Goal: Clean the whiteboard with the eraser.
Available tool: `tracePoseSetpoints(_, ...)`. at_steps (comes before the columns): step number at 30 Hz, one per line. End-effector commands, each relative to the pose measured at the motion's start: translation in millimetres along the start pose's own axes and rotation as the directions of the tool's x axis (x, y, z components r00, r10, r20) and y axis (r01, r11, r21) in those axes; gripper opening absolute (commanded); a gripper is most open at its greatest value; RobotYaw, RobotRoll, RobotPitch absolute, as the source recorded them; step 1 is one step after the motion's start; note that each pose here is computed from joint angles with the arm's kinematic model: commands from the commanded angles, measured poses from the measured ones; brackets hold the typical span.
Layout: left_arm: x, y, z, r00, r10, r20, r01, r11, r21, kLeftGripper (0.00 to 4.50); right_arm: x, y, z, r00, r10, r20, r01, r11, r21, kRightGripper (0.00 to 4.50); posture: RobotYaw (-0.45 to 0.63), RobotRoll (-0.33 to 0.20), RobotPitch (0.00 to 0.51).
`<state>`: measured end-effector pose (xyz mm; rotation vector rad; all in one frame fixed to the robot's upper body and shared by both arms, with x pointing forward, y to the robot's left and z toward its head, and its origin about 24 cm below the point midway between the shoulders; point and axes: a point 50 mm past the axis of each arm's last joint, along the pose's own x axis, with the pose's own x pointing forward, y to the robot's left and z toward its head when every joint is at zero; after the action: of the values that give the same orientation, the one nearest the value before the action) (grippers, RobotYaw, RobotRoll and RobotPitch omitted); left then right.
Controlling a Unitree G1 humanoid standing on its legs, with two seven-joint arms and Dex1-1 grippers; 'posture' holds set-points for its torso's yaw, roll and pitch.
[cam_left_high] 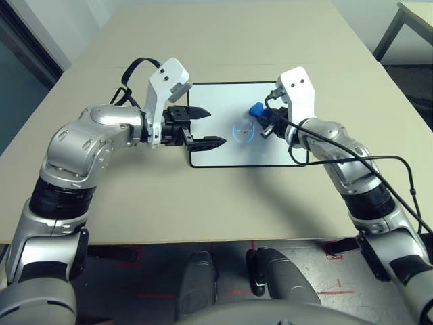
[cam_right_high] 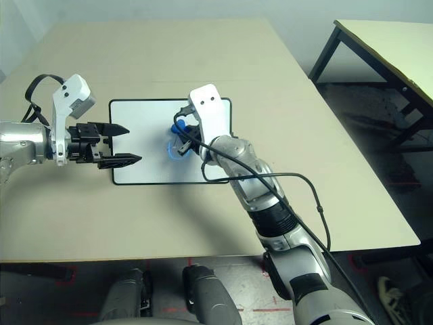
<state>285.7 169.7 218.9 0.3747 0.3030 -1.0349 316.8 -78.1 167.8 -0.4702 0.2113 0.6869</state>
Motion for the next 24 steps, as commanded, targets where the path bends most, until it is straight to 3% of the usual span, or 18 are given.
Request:
tracePoseSetpoints(1, 1.0, -2.2, -2.1, 1.000, -0.009, -0.013, 0.009, 1.000, -0.004, 4.50, 2.7, 6.6, -7.0, 0.999, 0.031, -0.039, -0.030, 1.000, 0.006, 0.74, -0.04, 0.000, 0.135)
tracePoseSetpoints(15, 2.1, -2.9, -3.8, 1.000, -0.020, -0.015, 0.020, 1.000, -0.012, 4.50, -13.3, -45.1, 29.1, 0.969, -0.217, 0.119, 0.218, 0.976, 0.005, 0.69, -0.05, 0.000, 0.137)
tracePoseSetpoints(18, 2.7, -2.9, -3.6, 1.000, -0.022, -0.014, 0.022, 1.000, -0.012, 4.50, -12.7, -43.9, 28.0, 0.972, -0.207, 0.115, 0.208, 0.978, 0.006, 0.69, -0.05, 0.000, 0.138)
tracePoseSetpoints(24, 3.4, -3.3, -3.1, 1.000, -0.025, -0.013, 0.025, 1.000, -0.012, 4.50, -1.0, -16.7, 8.2, 0.995, -0.086, 0.053, 0.085, 0.996, 0.015, 0.69, -0.05, 0.000, 0.137)
